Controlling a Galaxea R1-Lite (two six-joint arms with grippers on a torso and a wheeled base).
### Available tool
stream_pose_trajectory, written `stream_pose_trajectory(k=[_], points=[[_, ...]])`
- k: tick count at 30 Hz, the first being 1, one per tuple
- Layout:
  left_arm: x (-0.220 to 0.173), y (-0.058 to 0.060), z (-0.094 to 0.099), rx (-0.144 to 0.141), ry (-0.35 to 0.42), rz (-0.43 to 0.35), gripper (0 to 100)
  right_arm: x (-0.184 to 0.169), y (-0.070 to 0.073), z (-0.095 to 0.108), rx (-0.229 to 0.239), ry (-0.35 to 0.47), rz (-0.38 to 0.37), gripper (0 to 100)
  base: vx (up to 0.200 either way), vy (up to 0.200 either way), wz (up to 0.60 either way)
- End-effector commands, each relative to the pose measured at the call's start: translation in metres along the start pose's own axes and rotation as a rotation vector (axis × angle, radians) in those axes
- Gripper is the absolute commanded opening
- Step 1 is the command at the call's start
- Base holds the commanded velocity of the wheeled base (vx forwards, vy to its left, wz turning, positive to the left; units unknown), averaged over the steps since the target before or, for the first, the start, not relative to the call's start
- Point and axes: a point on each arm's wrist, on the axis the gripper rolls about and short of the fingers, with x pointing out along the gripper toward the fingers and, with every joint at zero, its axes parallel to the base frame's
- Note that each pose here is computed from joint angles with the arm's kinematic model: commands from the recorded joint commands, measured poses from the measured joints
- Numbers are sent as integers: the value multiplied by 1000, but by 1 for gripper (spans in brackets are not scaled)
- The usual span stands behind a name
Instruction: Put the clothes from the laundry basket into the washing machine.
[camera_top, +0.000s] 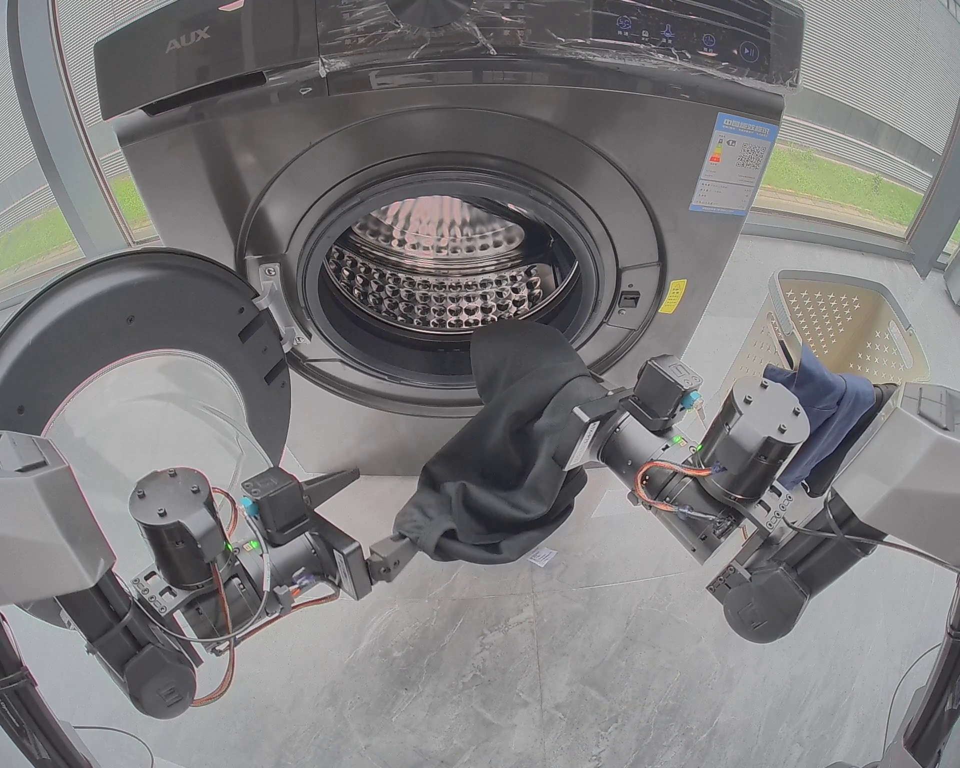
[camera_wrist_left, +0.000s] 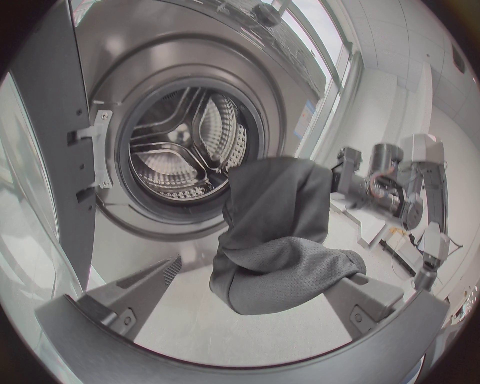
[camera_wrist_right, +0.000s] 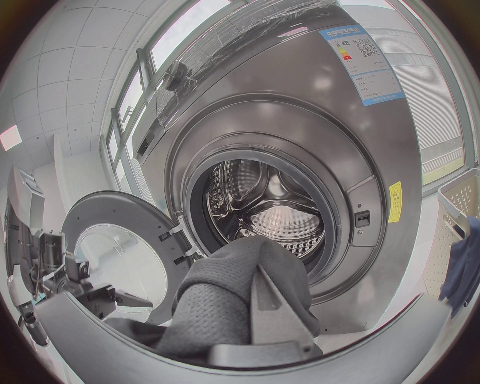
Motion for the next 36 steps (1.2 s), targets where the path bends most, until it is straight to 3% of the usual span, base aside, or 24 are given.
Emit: stream_pose_trajectory(k=[1, 8, 16, 22, 28, 33, 36], points=[[-2, 0, -17, 6, 74, -6, 100, 2, 1, 4, 2, -16, 1, 0, 0, 0, 0], [-11, -5, -30, 4, 145, -23, 100, 5, 1, 6, 1, -28, 2, 0, 0, 0, 0], [-22, -12, -47, 19, 241, -72, 100, 8, 1, 10, 3, -43, 2, 0, 0, 0, 0], [-23, -13, -49, 25, 251, -87, 100, 9, 2, 8, 4, -41, 4, 0, 0, 0, 0], [-8, -17, -38, 35, 176, -108, 100, 8, 6, 7, 8, -36, 12, 0, 0, 0, 0], [37, -23, -20, 60, 29, -139, 100, 7, 13, 3, 13, -24, 30, 0, 0, 0, 0], [55, -23, -18, 61, -11, -147, 100, 7, 17, 3, 16, -23, 39, 0, 0, 0, 0]])
